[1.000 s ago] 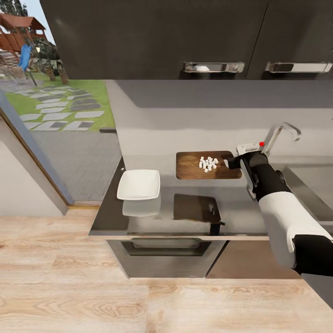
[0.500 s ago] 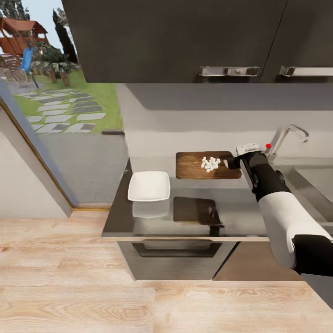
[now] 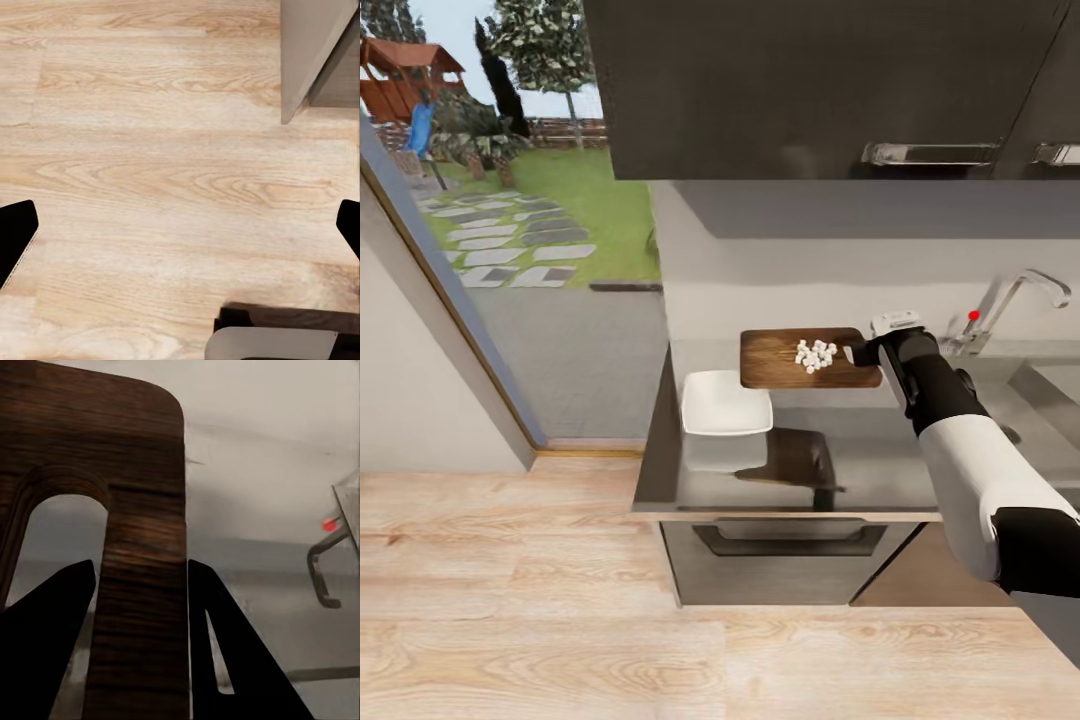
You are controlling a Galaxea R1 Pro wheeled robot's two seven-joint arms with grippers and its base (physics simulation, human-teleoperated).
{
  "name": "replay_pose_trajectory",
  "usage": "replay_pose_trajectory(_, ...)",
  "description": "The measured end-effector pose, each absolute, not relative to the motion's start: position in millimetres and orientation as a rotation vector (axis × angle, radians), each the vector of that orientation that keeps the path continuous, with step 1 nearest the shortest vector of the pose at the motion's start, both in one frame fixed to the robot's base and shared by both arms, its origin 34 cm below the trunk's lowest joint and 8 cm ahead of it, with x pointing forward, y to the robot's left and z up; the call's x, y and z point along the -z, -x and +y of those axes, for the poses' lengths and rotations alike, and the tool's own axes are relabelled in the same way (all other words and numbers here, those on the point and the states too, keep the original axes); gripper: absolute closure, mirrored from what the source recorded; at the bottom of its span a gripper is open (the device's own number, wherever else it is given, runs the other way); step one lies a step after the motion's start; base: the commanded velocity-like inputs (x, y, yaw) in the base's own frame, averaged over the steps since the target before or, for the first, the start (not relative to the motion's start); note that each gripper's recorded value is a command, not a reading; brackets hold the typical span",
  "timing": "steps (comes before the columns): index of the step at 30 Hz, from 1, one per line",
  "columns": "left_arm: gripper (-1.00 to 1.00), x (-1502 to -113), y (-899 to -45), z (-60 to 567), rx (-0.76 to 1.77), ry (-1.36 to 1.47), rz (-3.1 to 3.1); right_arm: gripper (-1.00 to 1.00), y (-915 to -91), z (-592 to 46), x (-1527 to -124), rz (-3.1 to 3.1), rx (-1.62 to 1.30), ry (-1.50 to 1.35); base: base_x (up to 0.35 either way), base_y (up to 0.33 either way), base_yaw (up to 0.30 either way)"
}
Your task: In the kitchen, take the Vidalia onion out of the sink, dice it on the chopping board with the paring knife, put the diced onion into the bowl on the countertop, then place both the paring knife and the chopping board into the sink.
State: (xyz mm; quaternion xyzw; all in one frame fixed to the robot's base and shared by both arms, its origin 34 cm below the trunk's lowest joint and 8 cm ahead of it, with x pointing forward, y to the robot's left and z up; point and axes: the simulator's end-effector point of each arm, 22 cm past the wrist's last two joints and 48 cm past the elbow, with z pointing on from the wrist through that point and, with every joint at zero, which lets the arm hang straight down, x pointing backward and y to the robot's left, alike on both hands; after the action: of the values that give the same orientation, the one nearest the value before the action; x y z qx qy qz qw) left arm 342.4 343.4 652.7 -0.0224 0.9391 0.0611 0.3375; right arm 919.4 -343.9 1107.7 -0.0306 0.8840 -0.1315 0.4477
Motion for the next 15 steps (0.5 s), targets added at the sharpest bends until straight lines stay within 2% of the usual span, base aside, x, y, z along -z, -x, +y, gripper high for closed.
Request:
replay_pose_trajectory(4,-1.0,-652.8,-342.3,343.3,-0.159,0.058,2.447,1.0,-919.0,-344.0,-1106.6,2.191,0.319,0.072,0.0,0.212,0.0)
replay_pose_trajectory(15,-1.0,-652.8,-342.6,343.4,-0.159,0.058,2.446,1.0,-918.3,-348.7,-1106.0,2.193,0.35,0.082,0.0,0.01,0.0)
